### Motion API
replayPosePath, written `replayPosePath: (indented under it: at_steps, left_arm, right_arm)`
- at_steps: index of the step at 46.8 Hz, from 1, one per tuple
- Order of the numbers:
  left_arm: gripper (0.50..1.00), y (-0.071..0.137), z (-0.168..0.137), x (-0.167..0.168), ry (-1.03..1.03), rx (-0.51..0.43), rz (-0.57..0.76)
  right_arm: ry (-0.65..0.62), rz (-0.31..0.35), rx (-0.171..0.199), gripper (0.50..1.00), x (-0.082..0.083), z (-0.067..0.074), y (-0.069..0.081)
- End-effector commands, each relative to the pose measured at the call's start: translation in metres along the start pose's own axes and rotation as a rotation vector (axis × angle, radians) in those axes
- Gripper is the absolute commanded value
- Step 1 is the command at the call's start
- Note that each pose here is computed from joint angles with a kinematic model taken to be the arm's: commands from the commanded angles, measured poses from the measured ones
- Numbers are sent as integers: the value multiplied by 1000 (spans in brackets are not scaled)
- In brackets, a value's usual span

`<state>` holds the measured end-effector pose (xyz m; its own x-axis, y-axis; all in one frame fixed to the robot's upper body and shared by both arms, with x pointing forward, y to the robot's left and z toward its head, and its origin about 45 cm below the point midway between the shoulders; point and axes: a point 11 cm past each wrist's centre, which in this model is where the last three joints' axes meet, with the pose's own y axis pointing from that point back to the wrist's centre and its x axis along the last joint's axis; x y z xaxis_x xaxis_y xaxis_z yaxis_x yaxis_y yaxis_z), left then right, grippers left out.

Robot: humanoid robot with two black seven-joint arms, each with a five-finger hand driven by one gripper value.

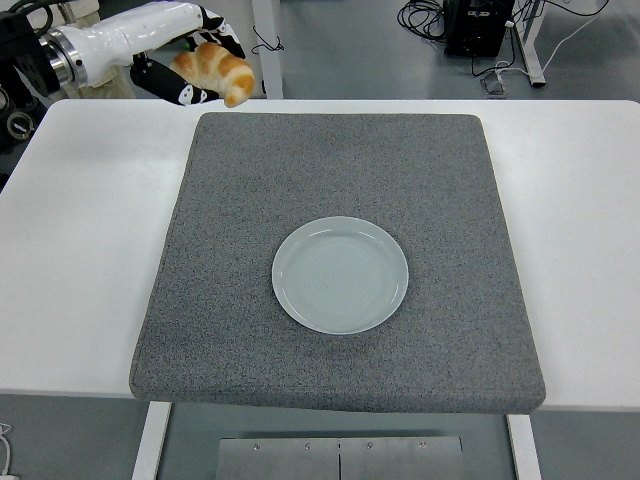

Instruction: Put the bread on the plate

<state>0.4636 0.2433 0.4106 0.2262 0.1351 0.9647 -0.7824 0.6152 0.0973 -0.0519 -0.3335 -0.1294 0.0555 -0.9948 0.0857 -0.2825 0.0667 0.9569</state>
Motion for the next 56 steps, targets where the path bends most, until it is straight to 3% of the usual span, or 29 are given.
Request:
replayPosePath:
  at_steps: [1,19,31,56]
  left_arm:
    - [500,-1,4,9,-9,-7,11]
    - [500,-8,21,29,-40,-45,30]
    - [500,-25,48,29,-50,-113,12]
    - [500,-73,138,-7,-35,-339,-74]
  right_arm:
    - [0,0,0,1000,0,0,0]
    - [0,0,0,1000,0,0,0]
    - [0,0,0,1000,0,0,0]
    - [0,0,0,1000,0,0,0]
